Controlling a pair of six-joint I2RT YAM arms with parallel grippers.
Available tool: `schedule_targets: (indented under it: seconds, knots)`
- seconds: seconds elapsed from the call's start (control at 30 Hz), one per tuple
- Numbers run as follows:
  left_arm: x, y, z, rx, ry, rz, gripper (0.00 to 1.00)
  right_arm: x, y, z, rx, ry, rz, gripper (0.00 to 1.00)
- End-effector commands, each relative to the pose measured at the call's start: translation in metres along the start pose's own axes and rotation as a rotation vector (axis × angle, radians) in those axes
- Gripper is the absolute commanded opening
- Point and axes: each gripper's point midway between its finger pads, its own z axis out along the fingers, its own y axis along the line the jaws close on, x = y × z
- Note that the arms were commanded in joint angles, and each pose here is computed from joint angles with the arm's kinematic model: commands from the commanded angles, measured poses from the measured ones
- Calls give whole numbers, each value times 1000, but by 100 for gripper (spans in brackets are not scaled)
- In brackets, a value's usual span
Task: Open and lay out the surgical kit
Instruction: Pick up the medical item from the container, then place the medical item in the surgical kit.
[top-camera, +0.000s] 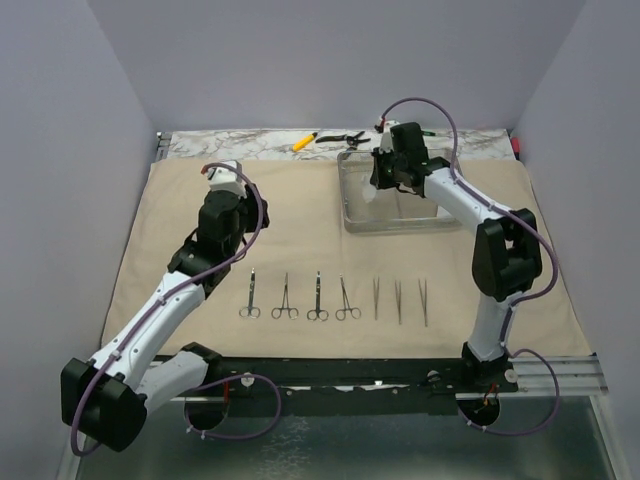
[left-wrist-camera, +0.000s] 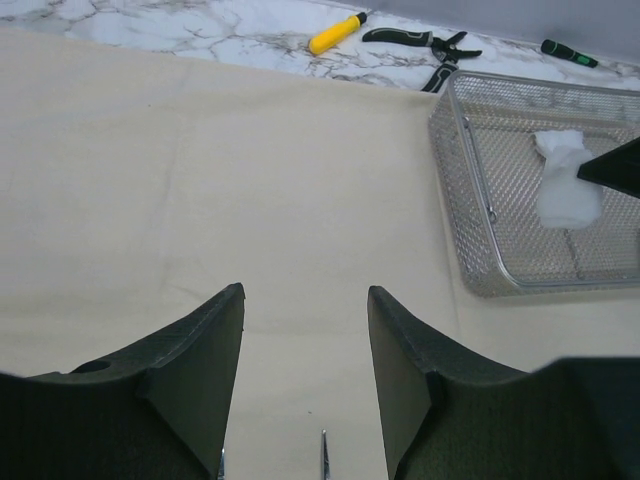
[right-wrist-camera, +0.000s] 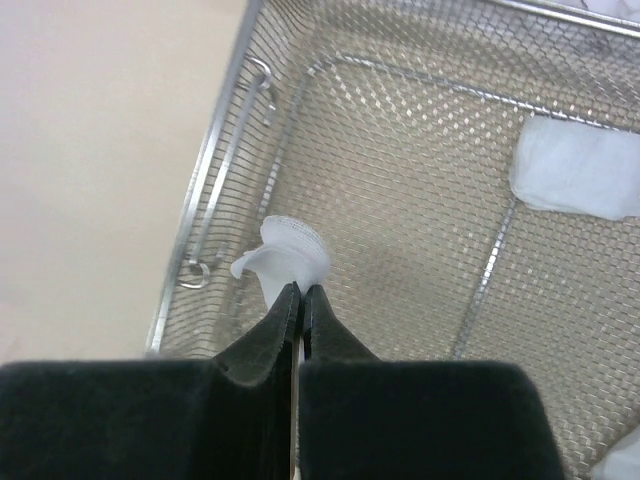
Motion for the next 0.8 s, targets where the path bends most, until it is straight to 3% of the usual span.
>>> schedule_targets:
  seconds: [0.0,0.2,0.4,0.6,0.77]
  knots:
    - [-15,3,-19,9,-58,-38,54,-60,34,-47,-157,-188,115,1]
    - [-57,4,-57,27,-191,-84,54,-84,90,-90,-367,-298,210,1]
    - [-99,4,-107,75,-330,-147,54,-81,169,-103,-508,-365,305,0]
    - [-119,2,-149,144,-410,-214,54,-51,229,-73,-496,-315,323,1]
    - [-127,-15,-177,274,-429,-173,55,-11,266,-39,-441,-239,271,1]
